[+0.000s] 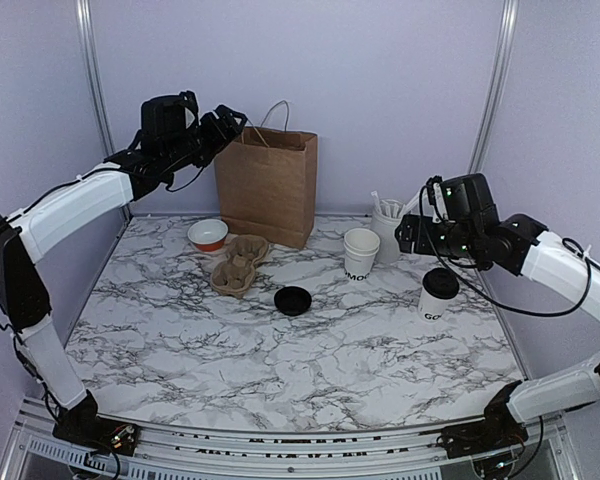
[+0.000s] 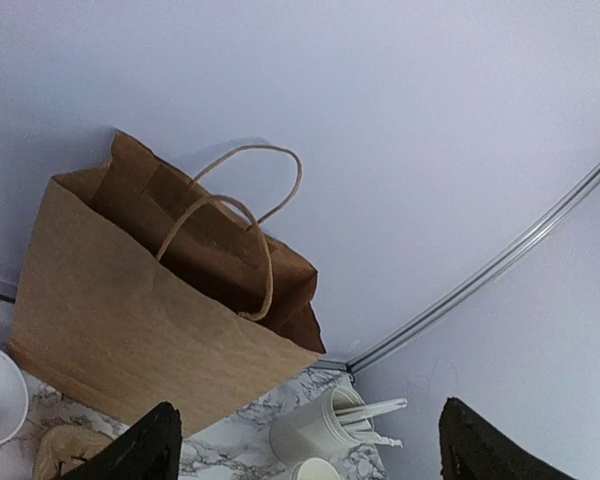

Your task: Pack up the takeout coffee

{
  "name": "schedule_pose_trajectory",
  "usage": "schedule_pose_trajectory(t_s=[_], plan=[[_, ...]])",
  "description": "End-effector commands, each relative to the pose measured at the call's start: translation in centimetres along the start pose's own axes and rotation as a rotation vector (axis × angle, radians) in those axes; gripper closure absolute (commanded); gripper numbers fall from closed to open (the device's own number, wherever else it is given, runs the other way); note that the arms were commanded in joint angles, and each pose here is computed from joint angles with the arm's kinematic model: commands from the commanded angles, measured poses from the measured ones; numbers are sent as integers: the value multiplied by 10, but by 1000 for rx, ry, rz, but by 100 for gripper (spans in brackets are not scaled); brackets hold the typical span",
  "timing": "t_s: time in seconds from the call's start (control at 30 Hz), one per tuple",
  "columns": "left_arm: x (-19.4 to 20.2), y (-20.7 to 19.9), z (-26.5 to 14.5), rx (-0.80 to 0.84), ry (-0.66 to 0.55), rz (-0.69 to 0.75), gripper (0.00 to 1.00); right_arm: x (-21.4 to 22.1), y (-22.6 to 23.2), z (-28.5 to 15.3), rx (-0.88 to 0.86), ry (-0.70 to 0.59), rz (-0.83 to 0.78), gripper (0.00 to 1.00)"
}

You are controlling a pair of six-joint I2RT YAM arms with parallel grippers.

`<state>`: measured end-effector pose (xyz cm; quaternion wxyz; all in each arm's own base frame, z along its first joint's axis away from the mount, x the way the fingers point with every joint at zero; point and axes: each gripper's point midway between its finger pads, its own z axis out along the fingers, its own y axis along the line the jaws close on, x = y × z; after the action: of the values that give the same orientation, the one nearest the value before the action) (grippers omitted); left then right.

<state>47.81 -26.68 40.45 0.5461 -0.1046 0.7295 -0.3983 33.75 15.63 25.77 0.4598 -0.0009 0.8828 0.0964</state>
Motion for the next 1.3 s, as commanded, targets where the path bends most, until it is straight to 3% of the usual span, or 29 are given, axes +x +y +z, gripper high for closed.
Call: schedule_pose_trajectory(t_s=[0.0, 0.3, 0.63, 0.77, 1.07, 1.27], plan=[[-22, 16, 24, -132, -108, 118, 16, -21, 11, -21, -53, -65, 27, 8], [-21, 5, 78, -83, -99, 117, 42, -16, 8, -28, -54, -59, 43, 8], [-15, -7, 104, 25, -100, -16, 54, -12, 5, -30, -48, -52, 50, 9], [-15, -5, 112, 54, -103, -66, 61, -8, 3, -31, -45, -49, 51, 9], [-31, -22, 116, 213, -121, -112, 91, -6, 0, -33, -40, -51, 51, 9], [-38, -46, 115, 375, -107, -98, 100, -4, 1, -31, -43, -42, 46, 9]])
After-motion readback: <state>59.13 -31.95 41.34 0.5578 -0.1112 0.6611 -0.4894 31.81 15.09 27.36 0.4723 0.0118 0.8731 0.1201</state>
